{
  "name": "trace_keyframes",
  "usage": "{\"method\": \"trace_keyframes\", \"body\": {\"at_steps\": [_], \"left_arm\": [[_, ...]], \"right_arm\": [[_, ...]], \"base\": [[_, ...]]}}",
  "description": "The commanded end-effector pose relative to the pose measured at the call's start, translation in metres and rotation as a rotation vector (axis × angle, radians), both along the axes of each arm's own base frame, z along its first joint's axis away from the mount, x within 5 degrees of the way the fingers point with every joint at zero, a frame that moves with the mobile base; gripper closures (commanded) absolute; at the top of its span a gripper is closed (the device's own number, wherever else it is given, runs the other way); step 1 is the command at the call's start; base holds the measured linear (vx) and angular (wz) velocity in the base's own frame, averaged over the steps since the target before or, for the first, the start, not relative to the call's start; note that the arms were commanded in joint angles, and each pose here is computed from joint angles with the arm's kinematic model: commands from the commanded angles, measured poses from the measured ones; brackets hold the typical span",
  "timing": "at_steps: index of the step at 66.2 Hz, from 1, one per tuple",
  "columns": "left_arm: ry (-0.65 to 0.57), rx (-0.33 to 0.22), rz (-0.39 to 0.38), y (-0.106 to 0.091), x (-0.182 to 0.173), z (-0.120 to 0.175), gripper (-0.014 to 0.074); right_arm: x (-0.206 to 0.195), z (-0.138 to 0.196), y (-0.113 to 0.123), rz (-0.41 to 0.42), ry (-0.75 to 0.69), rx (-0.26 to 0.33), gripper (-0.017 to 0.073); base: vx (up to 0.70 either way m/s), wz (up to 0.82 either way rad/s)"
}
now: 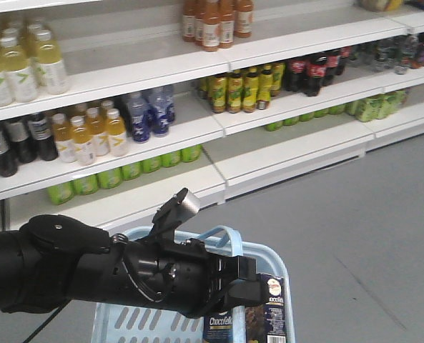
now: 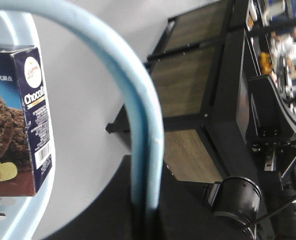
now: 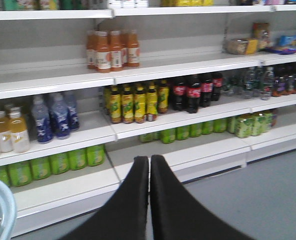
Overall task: Left arm holds basket, right arm returns cookies
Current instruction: 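Turn the base toward the potted plant, keeping the basket held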
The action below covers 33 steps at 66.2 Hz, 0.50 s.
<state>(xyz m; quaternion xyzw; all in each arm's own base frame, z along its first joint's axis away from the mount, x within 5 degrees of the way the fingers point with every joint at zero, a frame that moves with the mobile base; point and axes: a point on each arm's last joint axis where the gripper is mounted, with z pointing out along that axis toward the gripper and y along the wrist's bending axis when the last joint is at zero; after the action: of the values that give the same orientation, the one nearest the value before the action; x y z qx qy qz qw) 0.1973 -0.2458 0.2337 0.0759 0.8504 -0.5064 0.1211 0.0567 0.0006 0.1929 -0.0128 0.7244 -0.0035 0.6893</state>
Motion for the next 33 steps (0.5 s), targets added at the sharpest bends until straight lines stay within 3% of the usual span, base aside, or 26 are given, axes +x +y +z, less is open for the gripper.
{"method": "trace_keyframes", "body": {"at_steps": [1,33], "left_arm": [[-0.015,-0.103,-0.014,-0.0021,-0.004,0.0262,0.06],[-0.015,-0.103,-0.014,-0.0021,-0.004,0.0262,0.06]], "right_arm": [[-0.0008,0.0079,0.0002,0.003,-0.088,-0.013,0.0568],[-0.0008,0.0079,0.0002,0.003,-0.088,-0.013,0.0568]], "base": [[0.21,-0.76],[0.19,-0.65]]}}
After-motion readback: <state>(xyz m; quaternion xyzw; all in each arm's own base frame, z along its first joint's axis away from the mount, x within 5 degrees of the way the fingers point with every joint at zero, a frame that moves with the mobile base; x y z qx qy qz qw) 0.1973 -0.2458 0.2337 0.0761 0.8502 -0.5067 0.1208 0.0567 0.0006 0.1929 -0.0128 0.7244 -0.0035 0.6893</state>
